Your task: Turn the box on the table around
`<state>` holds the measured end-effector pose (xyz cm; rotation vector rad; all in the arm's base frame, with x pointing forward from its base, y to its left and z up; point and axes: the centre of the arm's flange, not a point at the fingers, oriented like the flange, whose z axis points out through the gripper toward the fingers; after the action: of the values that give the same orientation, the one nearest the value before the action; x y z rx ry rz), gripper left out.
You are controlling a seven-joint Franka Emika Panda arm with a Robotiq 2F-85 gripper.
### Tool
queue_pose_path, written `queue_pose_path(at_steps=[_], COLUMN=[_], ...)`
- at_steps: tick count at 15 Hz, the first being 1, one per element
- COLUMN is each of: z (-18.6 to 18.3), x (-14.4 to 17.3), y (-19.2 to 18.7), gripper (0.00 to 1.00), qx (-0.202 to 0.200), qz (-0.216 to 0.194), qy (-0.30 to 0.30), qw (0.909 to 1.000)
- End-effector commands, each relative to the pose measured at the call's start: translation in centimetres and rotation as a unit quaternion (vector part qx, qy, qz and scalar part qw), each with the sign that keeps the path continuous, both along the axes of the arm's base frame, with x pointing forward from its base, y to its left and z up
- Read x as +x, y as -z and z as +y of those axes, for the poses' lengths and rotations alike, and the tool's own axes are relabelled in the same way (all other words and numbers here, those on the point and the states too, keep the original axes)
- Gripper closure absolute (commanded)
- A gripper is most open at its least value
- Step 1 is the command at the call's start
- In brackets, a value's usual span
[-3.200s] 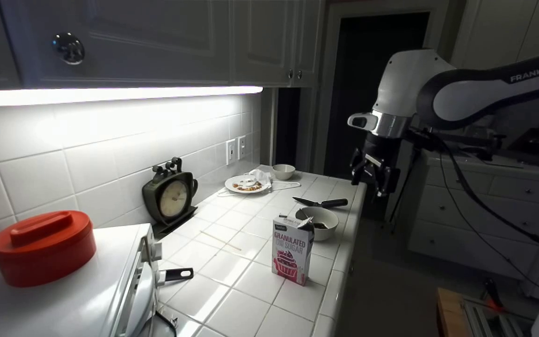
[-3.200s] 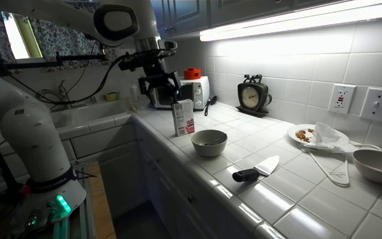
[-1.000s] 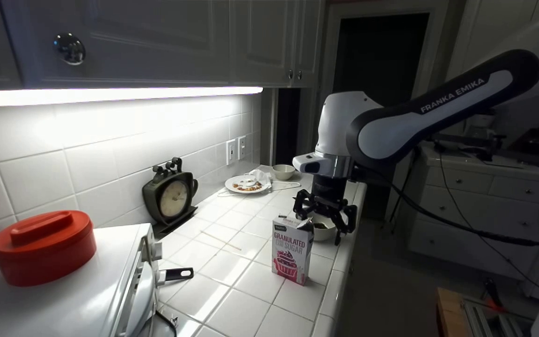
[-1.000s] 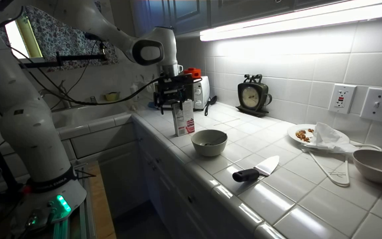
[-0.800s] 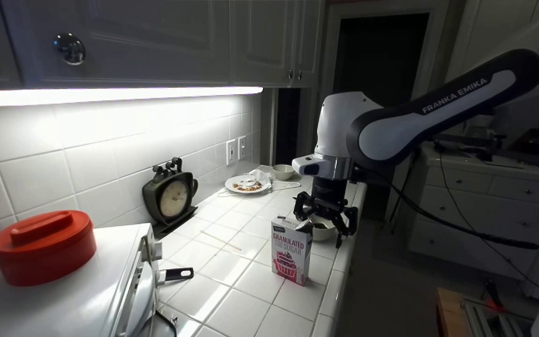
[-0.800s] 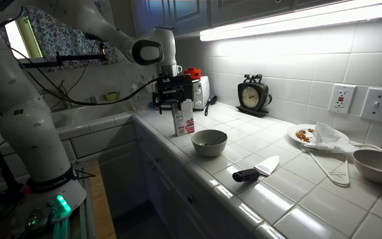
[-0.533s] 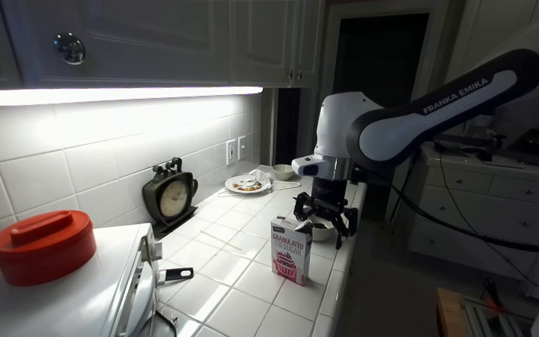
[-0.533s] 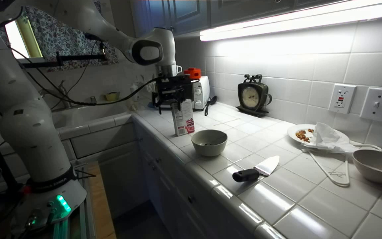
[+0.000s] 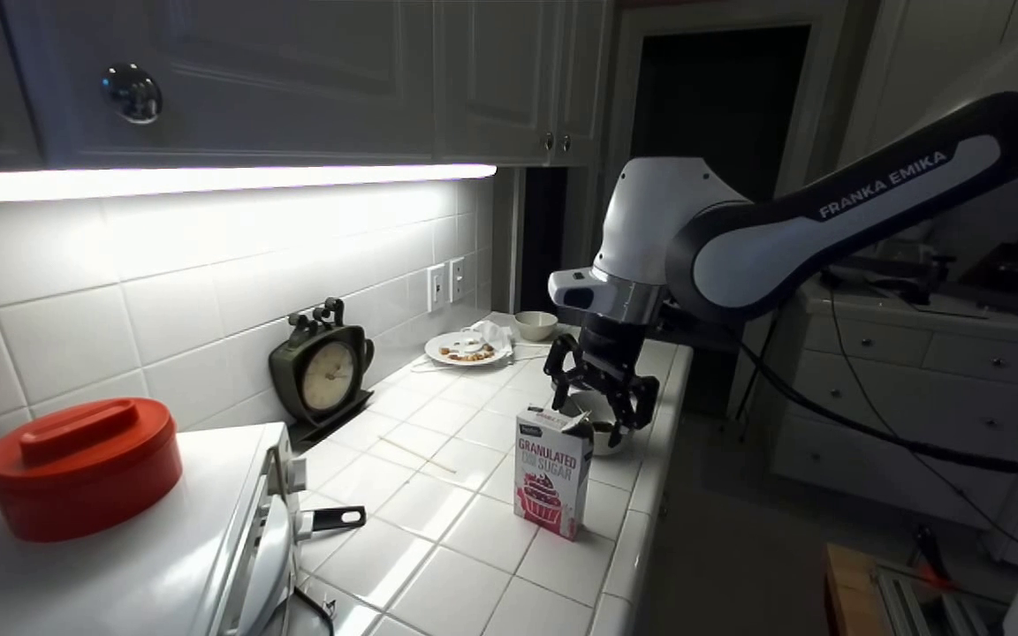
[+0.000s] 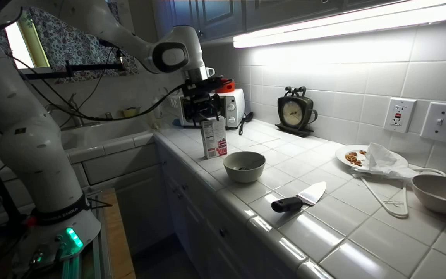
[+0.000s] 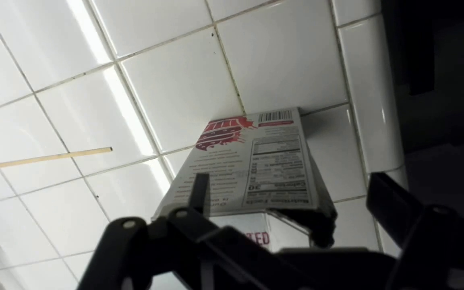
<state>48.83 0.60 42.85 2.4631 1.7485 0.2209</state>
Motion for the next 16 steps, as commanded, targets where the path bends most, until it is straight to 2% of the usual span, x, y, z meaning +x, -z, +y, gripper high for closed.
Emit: queue_pose_path(at_steps=[1, 4, 8, 12, 15, 16], z=[1.7, 1.9, 0.2, -1.7, -1.9, -1.6], x=[-1.4, -0.6, 0.3, 0.9, 0.7, 0.0], y=[-2.0, -3.8, -5.5, -5.2, -4.8, -4.5], gripper=[0.0, 0.0, 0.0, 0.0, 0.0, 0.0], qx=[0.017, -0.008, -0.012, -0.006, -0.011, -0.017], qz=[-0.043, -0.049, -0.041, -0.016, 0.003, -0.007], qy=[-0.052, -0.138, -0.246, -0.346, -0.421, -0.378], qw=[0.9976, 0.9891, 0.9683, 0.9381, 0.9072, 0.9257])
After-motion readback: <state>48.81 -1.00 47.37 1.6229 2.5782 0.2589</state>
